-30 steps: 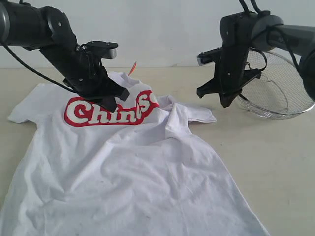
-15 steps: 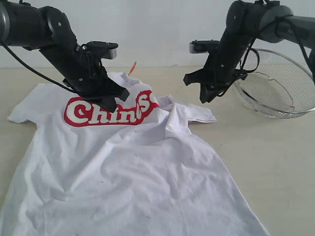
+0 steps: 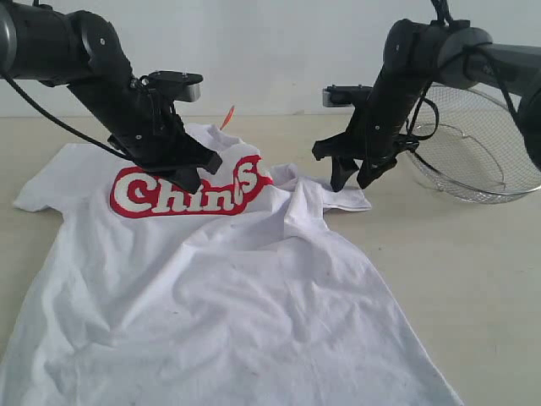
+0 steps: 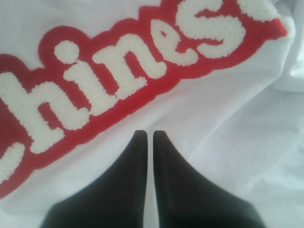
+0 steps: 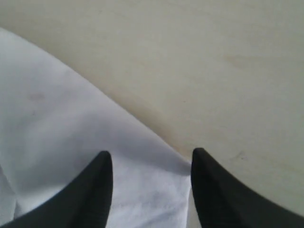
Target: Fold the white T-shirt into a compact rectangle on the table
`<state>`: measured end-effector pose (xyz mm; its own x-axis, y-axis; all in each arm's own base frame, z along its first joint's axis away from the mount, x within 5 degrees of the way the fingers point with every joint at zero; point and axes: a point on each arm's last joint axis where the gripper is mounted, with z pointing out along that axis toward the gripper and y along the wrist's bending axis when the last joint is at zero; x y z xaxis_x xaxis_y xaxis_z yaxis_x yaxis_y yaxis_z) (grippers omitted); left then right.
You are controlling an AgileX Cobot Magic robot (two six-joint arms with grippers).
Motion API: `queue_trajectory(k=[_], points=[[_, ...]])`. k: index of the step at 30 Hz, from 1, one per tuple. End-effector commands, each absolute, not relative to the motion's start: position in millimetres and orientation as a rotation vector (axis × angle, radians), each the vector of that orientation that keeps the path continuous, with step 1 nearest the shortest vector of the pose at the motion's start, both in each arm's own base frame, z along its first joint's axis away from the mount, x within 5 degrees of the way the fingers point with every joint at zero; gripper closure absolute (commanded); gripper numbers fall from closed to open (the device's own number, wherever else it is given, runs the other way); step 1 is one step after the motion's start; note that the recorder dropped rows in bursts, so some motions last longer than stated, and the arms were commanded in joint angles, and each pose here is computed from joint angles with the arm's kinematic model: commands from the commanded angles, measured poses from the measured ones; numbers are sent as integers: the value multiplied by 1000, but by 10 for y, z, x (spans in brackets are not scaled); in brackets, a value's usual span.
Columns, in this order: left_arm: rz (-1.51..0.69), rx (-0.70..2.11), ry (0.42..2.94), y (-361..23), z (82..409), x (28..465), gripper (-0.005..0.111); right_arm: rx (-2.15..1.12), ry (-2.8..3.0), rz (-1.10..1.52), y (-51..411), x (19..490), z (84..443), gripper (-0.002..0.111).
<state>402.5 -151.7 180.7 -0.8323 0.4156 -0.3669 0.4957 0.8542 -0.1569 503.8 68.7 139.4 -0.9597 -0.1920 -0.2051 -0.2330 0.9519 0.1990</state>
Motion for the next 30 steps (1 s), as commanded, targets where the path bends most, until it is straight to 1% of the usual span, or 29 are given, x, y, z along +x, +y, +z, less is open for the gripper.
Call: queue_trajectory(k=[1,9,14,16,17,19,22,24,27,30], points=[[-367,686,2697,-1545,1836,4028,102,-327,2904,328,675,5048,1434,63],[-367,686,2697,-1545,1836,4028,102,-326,2906,328,675,5047,1420,63],[-367,686,2697,-1545,1836,4028,102,-330,2955,337,675,5032,1267,63],[-367,686,2697,-1545,1836,4028,102,-330,2957,337,675,5032,1256,64],[-367,686,2697,-1545,1836,4028,102,-330,2957,337,675,5032,1256,66],[-367,686,2697,-1545,1836,4028,102,-332,2957,337,675,5032,1256,74],[-367,686,2697,-1545,1836,4028,102,-356,2952,335,675,5032,1256,92],[-367,686,2697,-1545,1836,4028,102,-376,2941,331,675,5039,1257,108],[-352,692,2680,-1536,1885,4027,102,-376,2915,329,678,5055,1329,108],[-324,703,2637,-1516,2028,4015,102,-374,2878,333,684,5068,1479,108]])
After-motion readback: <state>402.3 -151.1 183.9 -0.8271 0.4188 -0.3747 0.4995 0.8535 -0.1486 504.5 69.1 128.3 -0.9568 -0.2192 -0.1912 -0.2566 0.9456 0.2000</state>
